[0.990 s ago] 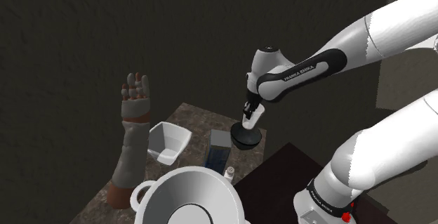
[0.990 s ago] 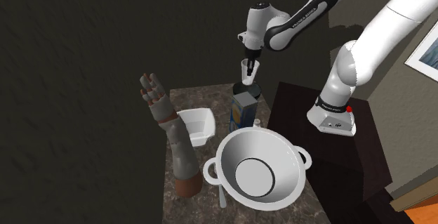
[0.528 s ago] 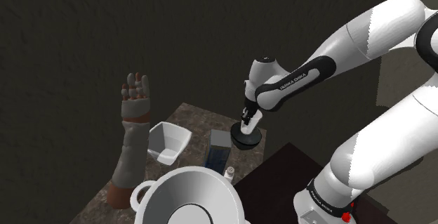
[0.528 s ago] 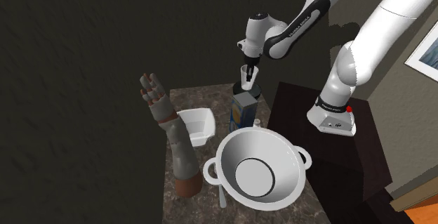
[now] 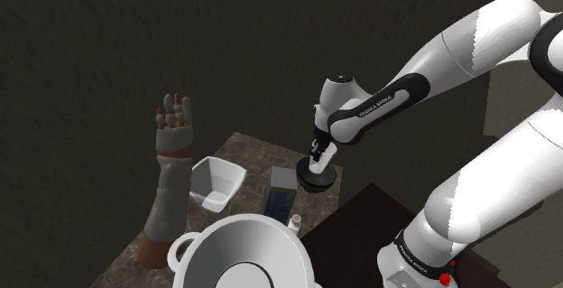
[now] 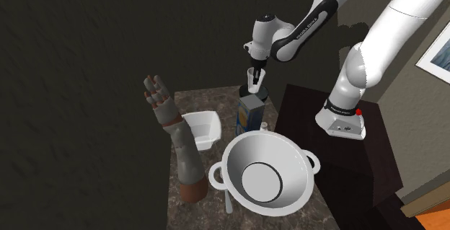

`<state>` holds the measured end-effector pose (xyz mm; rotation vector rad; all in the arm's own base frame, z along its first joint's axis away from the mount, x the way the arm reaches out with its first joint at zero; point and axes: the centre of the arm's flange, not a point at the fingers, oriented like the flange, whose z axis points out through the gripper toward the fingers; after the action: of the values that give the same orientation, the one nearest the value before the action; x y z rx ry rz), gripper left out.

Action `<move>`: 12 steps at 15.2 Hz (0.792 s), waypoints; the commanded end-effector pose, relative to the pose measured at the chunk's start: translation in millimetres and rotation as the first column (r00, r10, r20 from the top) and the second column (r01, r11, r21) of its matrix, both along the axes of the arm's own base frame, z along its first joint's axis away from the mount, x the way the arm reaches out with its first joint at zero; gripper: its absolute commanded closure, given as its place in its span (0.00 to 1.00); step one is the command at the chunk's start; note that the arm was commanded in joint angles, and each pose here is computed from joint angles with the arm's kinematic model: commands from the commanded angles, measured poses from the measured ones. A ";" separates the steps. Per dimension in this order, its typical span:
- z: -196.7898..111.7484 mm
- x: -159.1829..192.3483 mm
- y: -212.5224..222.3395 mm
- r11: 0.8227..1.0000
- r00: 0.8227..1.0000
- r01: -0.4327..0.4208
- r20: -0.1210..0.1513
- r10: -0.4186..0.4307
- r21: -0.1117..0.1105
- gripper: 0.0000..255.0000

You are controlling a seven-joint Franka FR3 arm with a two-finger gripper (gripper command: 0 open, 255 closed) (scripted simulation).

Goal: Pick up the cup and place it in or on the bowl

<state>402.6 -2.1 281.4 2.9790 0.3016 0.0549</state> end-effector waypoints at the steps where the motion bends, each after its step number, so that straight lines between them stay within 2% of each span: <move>1: 0.1 0.1 0.0 1.000 1.000 0.000 0.000 0.000 0.000 0.00; 6: 0.1 0.1 0.0 1.000 1.000 0.000 0.000 0.000 0.000 0.00; 10: 49.5 -2.5 7.1 1.000 1.000 0.000 0.000 0.000 0.000 0.00; 12: 49.5 -2.5 7.1 1.000 1.000 0.000 0.000 0.000 0.000 0.00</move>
<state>399.7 4.5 327.9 2.9787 0.3017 0.0569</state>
